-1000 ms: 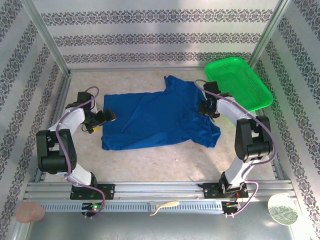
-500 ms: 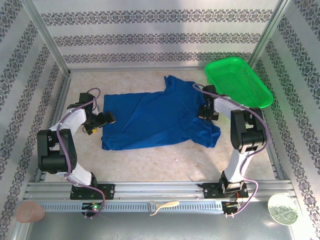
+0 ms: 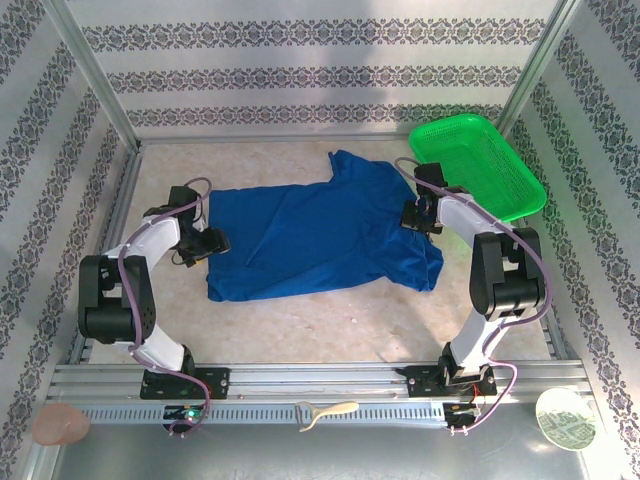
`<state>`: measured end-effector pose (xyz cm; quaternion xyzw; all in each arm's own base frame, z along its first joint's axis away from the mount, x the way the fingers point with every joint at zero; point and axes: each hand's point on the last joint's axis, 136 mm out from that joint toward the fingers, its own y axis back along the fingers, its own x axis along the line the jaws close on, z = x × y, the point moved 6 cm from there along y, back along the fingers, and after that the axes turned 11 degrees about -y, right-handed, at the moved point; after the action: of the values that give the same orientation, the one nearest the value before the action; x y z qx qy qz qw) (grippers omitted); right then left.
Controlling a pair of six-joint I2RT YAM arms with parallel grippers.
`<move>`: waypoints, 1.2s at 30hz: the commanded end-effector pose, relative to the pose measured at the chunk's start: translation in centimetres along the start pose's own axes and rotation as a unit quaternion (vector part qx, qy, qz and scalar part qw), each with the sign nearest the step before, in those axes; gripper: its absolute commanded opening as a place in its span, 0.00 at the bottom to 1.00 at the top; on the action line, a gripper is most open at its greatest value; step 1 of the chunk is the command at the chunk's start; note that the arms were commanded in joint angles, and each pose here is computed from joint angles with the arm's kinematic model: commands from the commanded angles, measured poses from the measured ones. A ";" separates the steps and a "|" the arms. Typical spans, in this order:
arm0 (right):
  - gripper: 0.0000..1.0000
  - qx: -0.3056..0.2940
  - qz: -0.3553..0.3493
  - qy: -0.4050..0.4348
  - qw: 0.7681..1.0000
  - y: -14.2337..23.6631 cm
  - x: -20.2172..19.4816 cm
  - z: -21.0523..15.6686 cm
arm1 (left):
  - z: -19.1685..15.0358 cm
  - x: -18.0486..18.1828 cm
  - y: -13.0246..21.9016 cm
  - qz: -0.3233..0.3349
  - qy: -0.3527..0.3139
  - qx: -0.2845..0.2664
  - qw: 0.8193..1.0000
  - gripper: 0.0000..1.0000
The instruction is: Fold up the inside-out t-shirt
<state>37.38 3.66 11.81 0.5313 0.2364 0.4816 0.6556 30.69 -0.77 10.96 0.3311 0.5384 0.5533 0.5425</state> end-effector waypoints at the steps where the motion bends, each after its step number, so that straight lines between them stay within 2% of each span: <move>1: 0.00 0.005 -0.001 -0.006 1.000 -0.5 -0.3 -0.2 | -1.3 -0.1 -0.9 0.024 -0.019 0.031 0.999 0.62; 5: 0.00 0.004 0.001 -0.006 1.000 -0.4 -0.3 -0.2 | -1.8 -0.1 -1.4 0.035 -0.025 0.038 0.998 0.63; 9: 0.00 0.004 0.002 -0.008 1.000 -0.4 -0.3 -0.3 | -2.2 0.0 -1.9 0.043 -0.023 0.041 0.998 0.68; 13: 0.00 0.004 0.002 -0.009 1.000 -0.3 -0.3 -0.3 | -2.3 0.1 -2.5 0.047 -0.023 0.045 0.998 0.68; 15: 0.00 0.004 0.002 -0.009 1.000 -0.2 -0.4 -0.3 | -2.2 0.1 -2.7 0.046 -0.025 0.046 0.998 0.62; 17: 0.00 0.003 0.003 -0.009 1.000 0.0 -0.3 -0.3 | -2.2 0.1 -3.0 0.046 -0.026 0.047 0.998 0.50; 22: 0.00 -0.004 0.006 -0.010 1.000 1.0 -0.4 -0.3 | -1.8 -0.1 -2.8 0.043 -0.030 0.040 0.998 0.06; 23: 0.00 -0.007 0.008 -0.011 1.000 1.3 -0.5 -0.2 | -1.7 -0.1 -2.5 0.044 -0.031 0.036 0.998 0.00; 31: 0.00 -0.057 0.040 -0.047 0.996 5.4 -1.3 1.0 | -0.2 -1.2 3.0 0.033 -0.025 -0.064 0.997 0.00; 36: 0.00 -0.068 0.044 -0.060 0.995 5.8 -1.7 1.7 | 0.3 -1.1 4.0 0.041 -0.023 -0.097 0.994 0.00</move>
<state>35.88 1.58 17.53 0.5168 0.1505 0.5014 0.6774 29.79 -1.27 14.67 0.3163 0.4682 0.5986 0.5678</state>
